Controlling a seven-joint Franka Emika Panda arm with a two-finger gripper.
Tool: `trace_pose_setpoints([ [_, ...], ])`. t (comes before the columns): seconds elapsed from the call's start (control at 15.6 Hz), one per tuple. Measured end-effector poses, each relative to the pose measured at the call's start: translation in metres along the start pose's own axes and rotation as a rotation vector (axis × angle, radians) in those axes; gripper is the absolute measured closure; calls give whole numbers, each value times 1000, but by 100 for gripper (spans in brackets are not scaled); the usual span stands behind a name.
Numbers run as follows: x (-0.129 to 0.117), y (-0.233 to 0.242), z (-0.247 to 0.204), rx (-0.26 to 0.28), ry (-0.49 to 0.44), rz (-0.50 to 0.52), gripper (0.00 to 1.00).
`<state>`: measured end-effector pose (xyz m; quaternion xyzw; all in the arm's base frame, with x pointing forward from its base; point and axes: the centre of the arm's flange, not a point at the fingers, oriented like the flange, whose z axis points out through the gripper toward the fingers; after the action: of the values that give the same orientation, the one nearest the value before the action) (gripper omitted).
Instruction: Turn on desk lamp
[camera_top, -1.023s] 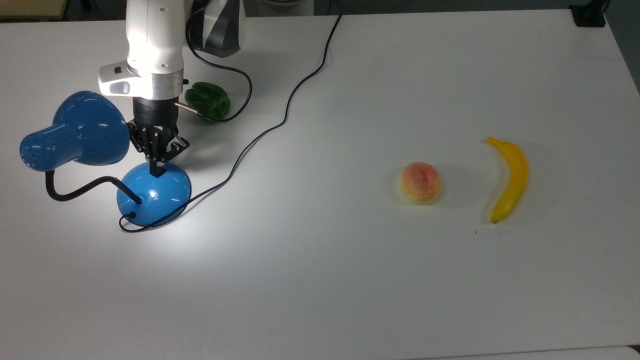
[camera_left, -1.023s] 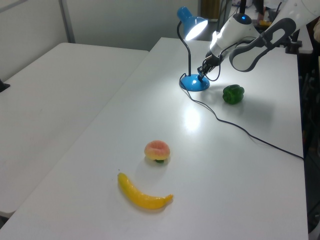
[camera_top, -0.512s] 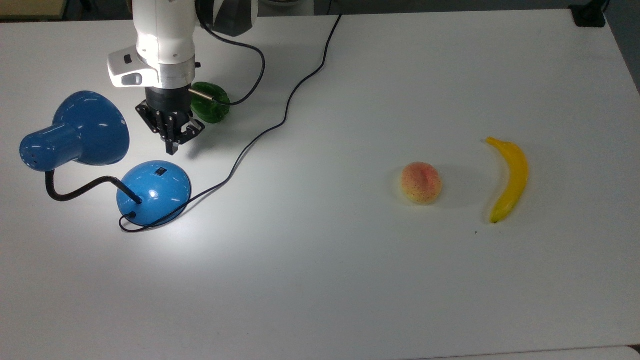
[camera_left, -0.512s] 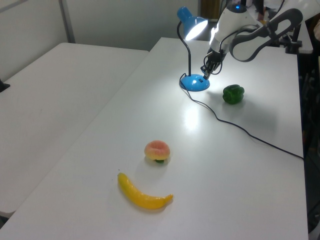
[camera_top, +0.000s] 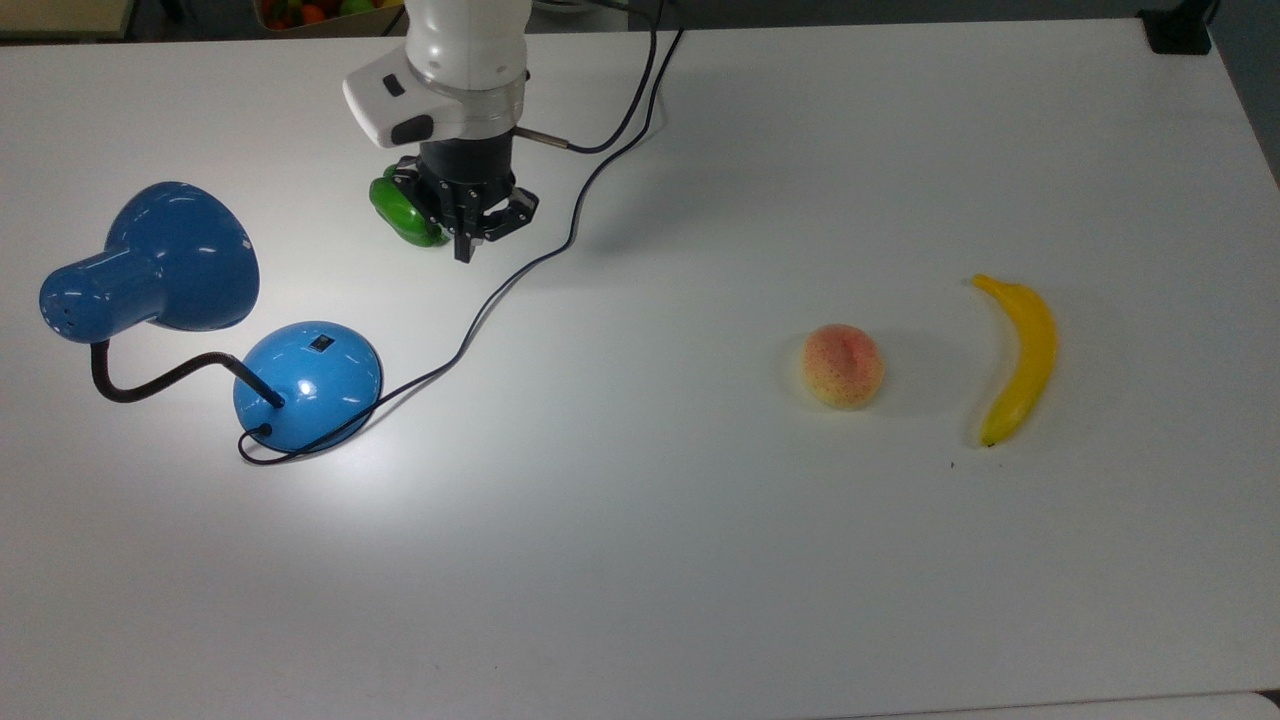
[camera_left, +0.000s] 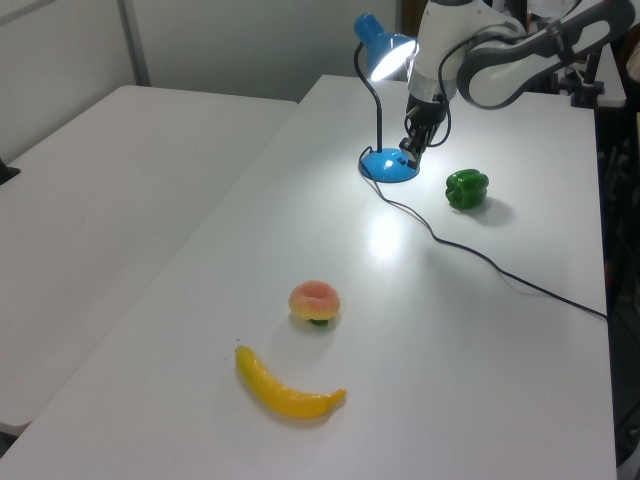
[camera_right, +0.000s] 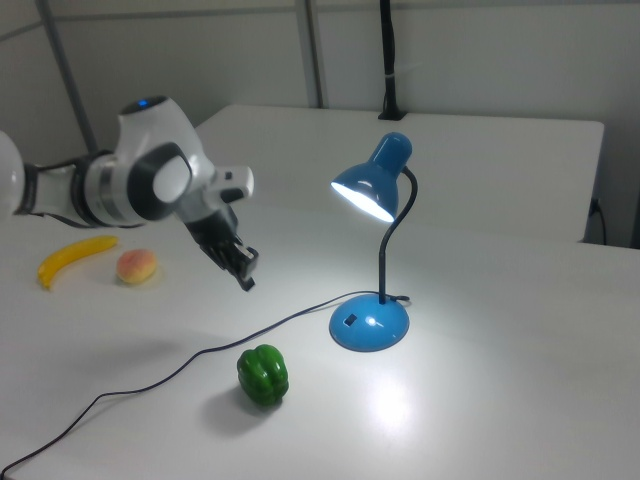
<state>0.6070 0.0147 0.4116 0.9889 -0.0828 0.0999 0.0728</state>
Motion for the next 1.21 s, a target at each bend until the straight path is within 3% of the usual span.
trace_pose_setpoints([
  [0.26, 0, -24, -61, -21, -78, -78, 99],
  [0.45, 2, -19, -112, 42, -154, -160, 99],
  [0.7, -2, 10, -157, 71, -187, -244, 97],
  [1.21, -10, 22, -178, 69, -194, -262, 23],
])
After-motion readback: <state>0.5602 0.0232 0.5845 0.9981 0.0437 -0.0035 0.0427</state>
